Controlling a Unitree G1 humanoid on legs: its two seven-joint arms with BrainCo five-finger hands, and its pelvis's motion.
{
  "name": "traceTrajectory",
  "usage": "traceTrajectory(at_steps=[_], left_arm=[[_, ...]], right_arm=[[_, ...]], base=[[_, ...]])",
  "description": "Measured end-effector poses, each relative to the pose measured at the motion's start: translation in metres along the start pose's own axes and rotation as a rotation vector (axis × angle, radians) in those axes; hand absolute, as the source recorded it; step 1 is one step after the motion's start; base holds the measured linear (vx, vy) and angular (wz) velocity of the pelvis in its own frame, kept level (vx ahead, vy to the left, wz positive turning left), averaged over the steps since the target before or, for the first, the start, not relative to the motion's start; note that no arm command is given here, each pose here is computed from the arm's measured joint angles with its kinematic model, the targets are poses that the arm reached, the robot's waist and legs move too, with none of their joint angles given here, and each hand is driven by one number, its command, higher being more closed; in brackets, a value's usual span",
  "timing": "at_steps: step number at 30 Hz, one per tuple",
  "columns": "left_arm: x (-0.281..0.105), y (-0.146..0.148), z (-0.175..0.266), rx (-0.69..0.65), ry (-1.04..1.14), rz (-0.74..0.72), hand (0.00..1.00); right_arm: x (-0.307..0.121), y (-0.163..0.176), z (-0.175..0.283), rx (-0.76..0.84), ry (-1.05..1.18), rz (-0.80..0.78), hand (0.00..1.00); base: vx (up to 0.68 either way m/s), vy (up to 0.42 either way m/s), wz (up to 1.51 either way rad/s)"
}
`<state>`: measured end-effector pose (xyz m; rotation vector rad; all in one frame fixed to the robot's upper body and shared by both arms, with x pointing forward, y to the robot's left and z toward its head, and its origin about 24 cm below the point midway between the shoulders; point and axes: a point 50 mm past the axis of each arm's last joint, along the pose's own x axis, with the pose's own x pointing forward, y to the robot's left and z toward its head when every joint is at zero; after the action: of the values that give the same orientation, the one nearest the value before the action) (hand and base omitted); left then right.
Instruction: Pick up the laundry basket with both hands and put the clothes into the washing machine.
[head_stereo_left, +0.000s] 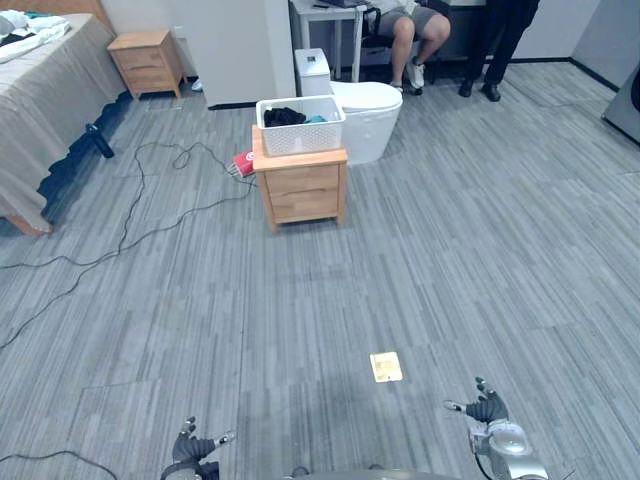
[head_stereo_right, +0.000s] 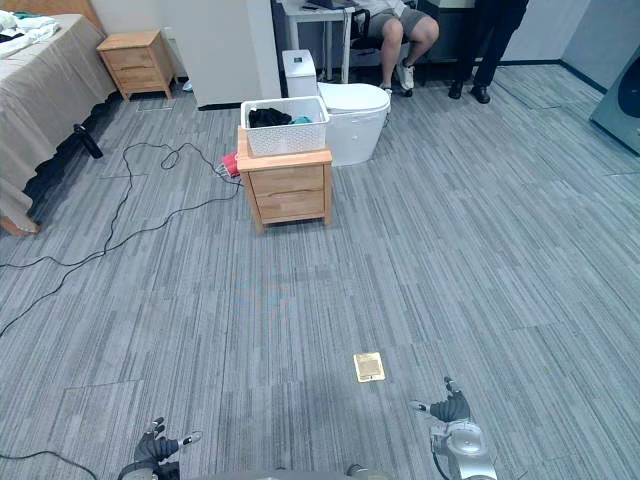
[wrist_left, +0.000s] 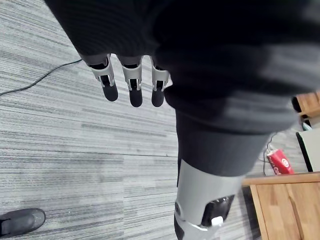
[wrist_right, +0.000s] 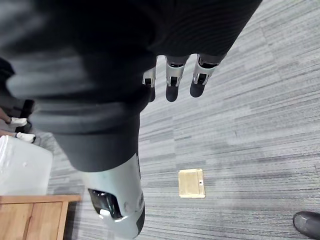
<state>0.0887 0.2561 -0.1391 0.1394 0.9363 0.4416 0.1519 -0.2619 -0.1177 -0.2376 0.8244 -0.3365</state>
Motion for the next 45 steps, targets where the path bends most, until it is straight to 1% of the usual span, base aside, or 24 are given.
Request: traceTrajectory(at_steps=[11, 15, 20, 29, 32, 33, 37, 39, 41, 45], left_arm=[[0.000, 0.000, -0.001, -0.005, 0.002, -0.013, 0.00], [0.000, 0.004, -0.001, -0.046, 0.009, 0.008, 0.00], [0.000, 0.005, -0.002, -0.060, 0.011, 0.012, 0.00], [0.001, 0.005, 0.003, -0.125, -0.002, 0.037, 0.00], [0.002, 0.005, 0.013, -0.139, -0.044, 0.036, 0.00], [0.002, 0.003, 0.018, -0.146, -0.064, 0.032, 0.00], [0.001, 0.003, 0.021, -0.168, -0.080, 0.037, 0.00], [0.003, 0.011, 0.024, -0.162, -0.089, 0.064, 0.00], [0.004, 0.014, 0.028, -0.171, -0.098, 0.072, 0.00], [0.013, 0.005, 0.060, -0.191, -0.177, 0.047, 0.00]], right_arm=[[0.003, -0.005, 0.006, 0.031, -0.011, -0.022, 0.00], [0.003, -0.006, 0.006, 0.038, -0.010, -0.028, 0.00], [0.003, -0.009, 0.005, 0.055, -0.006, -0.043, 0.00], [0.005, -0.008, 0.012, 0.078, -0.019, -0.062, 0.00], [0.005, -0.007, 0.011, 0.097, -0.010, -0.071, 0.00], [0.005, -0.008, 0.010, 0.127, -0.003, -0.090, 0.00], [0.005, -0.008, 0.008, 0.144, 0.014, -0.091, 0.00], [0.004, 0.001, 0.006, 0.150, 0.026, -0.069, 0.00], [0.004, 0.003, 0.007, 0.146, 0.023, -0.064, 0.00], [0.009, 0.001, 0.022, 0.143, -0.016, -0.065, 0.00]], base=[[-0.03, -0.012, -0.01], [-0.03, -0.014, -0.01], [0.00, -0.001, -0.02], [0.02, -0.008, -0.15], [0.06, 0.038, -0.01], [0.05, 0.072, 0.00], [0.09, 0.125, -0.03], [0.26, 0.149, 0.14], [0.37, 0.064, 0.31], [0.45, -0.014, 0.59]])
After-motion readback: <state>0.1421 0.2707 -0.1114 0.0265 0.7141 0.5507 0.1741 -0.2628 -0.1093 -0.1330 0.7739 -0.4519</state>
